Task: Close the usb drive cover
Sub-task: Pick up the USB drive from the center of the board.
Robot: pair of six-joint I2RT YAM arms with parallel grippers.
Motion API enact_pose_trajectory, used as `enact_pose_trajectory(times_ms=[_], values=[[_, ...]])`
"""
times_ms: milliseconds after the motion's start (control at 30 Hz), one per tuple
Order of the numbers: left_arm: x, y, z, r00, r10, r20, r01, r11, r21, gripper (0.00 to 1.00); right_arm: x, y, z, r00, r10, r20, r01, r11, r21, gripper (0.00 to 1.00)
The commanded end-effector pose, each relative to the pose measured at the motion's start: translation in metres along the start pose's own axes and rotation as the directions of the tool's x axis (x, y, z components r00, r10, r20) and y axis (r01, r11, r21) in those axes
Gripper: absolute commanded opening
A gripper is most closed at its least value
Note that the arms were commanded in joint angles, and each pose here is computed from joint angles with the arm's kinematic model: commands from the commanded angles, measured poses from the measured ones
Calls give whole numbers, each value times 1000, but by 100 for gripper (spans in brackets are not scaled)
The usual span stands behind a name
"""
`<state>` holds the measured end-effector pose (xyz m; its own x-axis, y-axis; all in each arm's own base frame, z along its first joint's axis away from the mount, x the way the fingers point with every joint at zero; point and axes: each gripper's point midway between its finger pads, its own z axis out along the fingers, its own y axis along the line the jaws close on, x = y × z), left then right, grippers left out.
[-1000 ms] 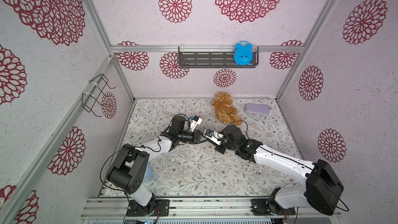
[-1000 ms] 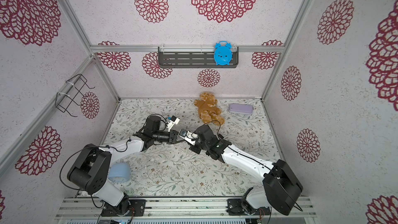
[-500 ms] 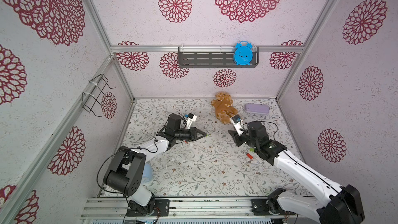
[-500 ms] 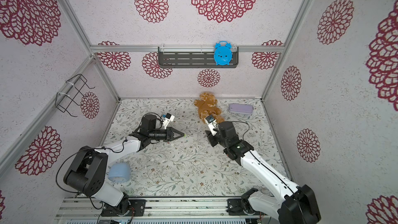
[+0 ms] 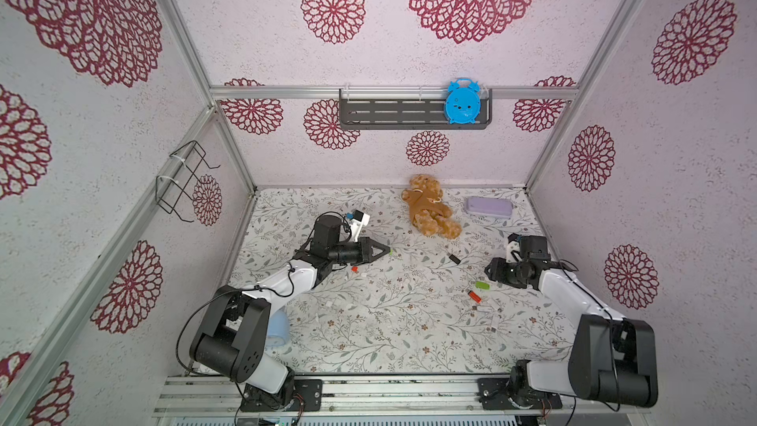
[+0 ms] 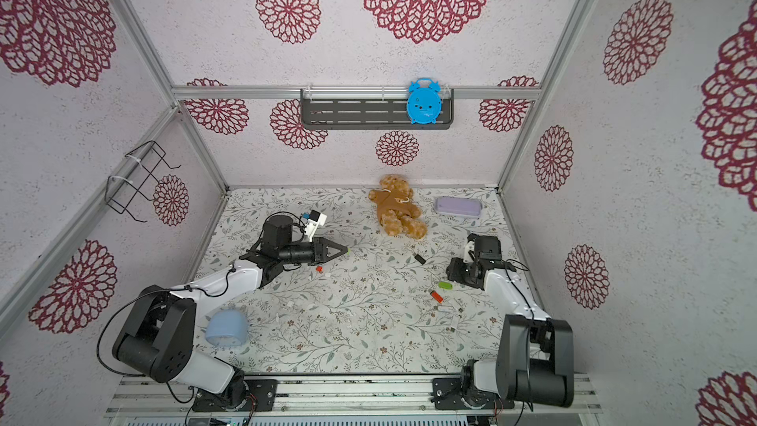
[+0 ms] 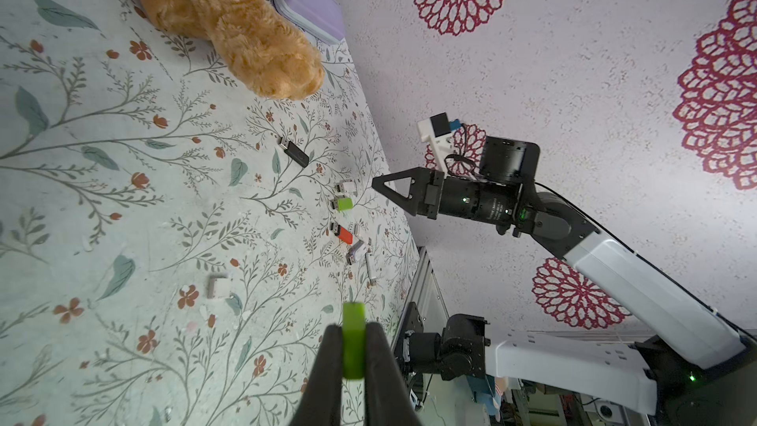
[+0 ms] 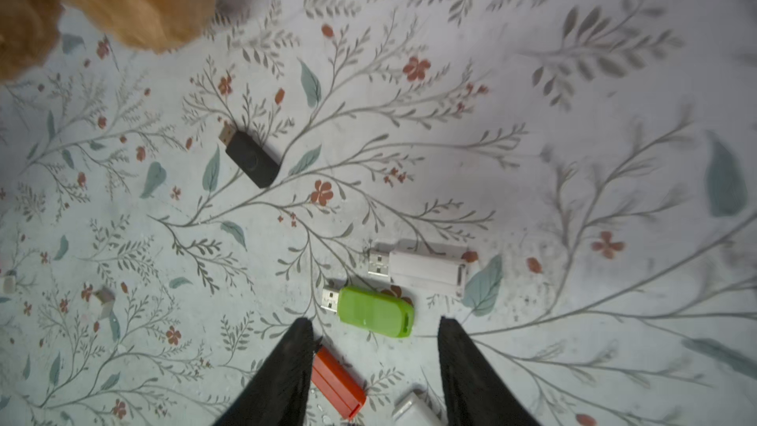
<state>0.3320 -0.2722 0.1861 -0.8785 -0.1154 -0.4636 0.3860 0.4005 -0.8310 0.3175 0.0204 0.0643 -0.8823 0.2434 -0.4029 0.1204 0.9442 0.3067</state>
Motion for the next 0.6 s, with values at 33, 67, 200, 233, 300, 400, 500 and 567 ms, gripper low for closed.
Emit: enact_pose_trajectory(times_ms=[33,67,200,233,300,400,500,567], values=[[-4,-9,-5,999,30,24,-30,999,15,11,-6,13,7,998,-25,-57,22,998,-61,52],[-4,-9,-5,999,28,24,-28,1000,13,11,-6,12,9,997,-27,-67,23,998,-54,52],[-4,-8,-6,999,29,25,-29,1000,8,11,-4,8,13,995,-38,-89,37,999,-14,52],[-3,-7,-5,999,28,25,-28,1000,5,11,-3,7,14,995,-34,-93,34,999,-8,52],[-4,-7,-5,999,28,24,-28,1000,5,11,0,7,15,994,-36,-105,36,999,-6,52],[-4,-7,-4,999,28,20,-28,1000,5,11,4,14,14,992,-64,-110,62,998,-23,52],[-4,-6,-4,999,28,18,-28,1000,5,11,9,18,16,987,-81,-137,79,997,-21,52],[-4,-7,-4,999,29,18,-29,1000,6,11,12,17,19,984,-91,-152,92,996,-1,52]])
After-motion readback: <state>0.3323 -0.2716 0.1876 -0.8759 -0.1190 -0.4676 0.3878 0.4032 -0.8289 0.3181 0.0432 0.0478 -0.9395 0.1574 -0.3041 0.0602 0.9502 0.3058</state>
